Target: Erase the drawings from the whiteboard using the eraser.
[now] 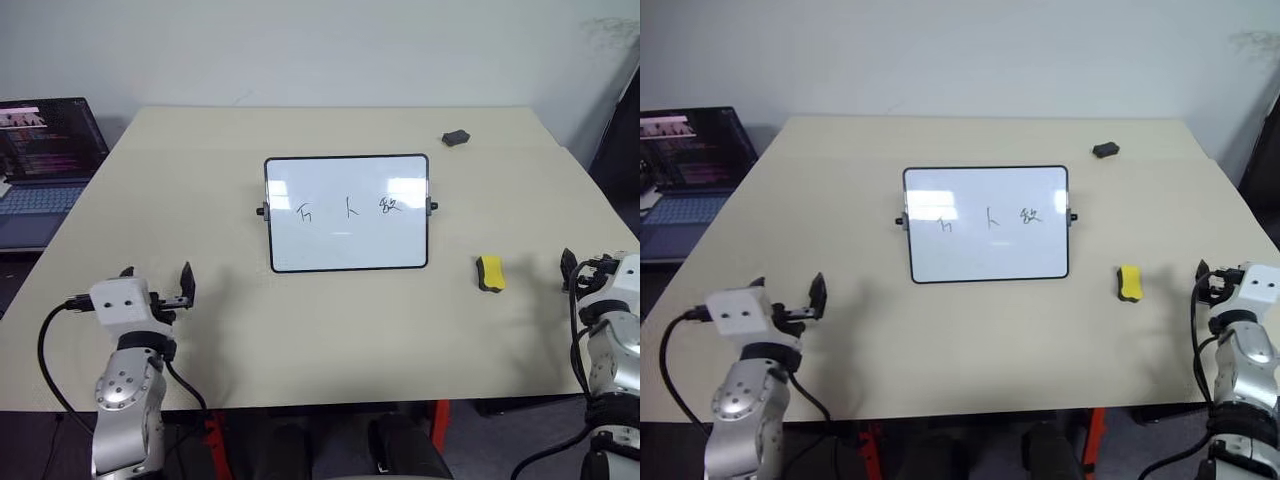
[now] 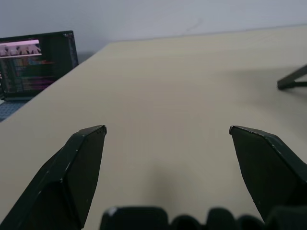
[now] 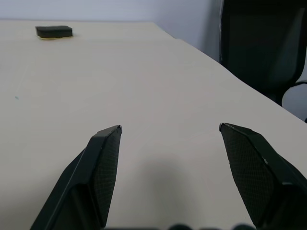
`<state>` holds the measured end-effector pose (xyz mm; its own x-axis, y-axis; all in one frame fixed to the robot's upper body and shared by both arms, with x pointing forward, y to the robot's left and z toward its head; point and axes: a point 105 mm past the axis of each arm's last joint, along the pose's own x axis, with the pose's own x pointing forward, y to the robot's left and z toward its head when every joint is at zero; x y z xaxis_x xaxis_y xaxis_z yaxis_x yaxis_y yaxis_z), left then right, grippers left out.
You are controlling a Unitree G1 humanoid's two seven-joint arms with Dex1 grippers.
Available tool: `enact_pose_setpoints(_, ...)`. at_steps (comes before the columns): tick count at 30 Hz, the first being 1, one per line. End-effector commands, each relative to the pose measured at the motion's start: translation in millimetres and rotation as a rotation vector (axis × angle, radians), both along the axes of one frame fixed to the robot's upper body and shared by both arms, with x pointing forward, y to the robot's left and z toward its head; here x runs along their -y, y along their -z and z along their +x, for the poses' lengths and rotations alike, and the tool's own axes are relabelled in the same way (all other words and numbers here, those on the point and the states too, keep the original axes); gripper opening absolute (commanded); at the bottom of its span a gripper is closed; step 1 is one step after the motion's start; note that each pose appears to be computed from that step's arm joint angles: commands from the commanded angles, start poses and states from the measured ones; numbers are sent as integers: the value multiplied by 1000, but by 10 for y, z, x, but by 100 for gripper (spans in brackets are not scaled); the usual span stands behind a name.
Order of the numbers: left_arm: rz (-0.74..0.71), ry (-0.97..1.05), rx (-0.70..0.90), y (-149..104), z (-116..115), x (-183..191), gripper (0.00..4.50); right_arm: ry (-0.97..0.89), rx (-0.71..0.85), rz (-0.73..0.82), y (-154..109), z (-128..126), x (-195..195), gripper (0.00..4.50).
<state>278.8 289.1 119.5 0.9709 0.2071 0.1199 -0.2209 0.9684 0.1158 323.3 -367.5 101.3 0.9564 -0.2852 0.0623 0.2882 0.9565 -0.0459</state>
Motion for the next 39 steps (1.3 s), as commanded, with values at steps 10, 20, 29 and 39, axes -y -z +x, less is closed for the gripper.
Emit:
enact_pose_setpoints(10,63,724,66,-861,257,872,450,-204,89,108,-523,-172,-531,353)
enact_pose_setpoints(20,164,1225,-134,-834,124,1485,450,-352,-22,121,-466,-277,-1055,353)
enact_pose_setpoints(29,265,1421,-248,-615,-34,1708,450,-306,-102,107,-301,-282,-1218,353)
enact_pose_setpoints(39,287,1504,-221,-627,-14,1897,450,-204,-140,118,-260,-139,-1121,353)
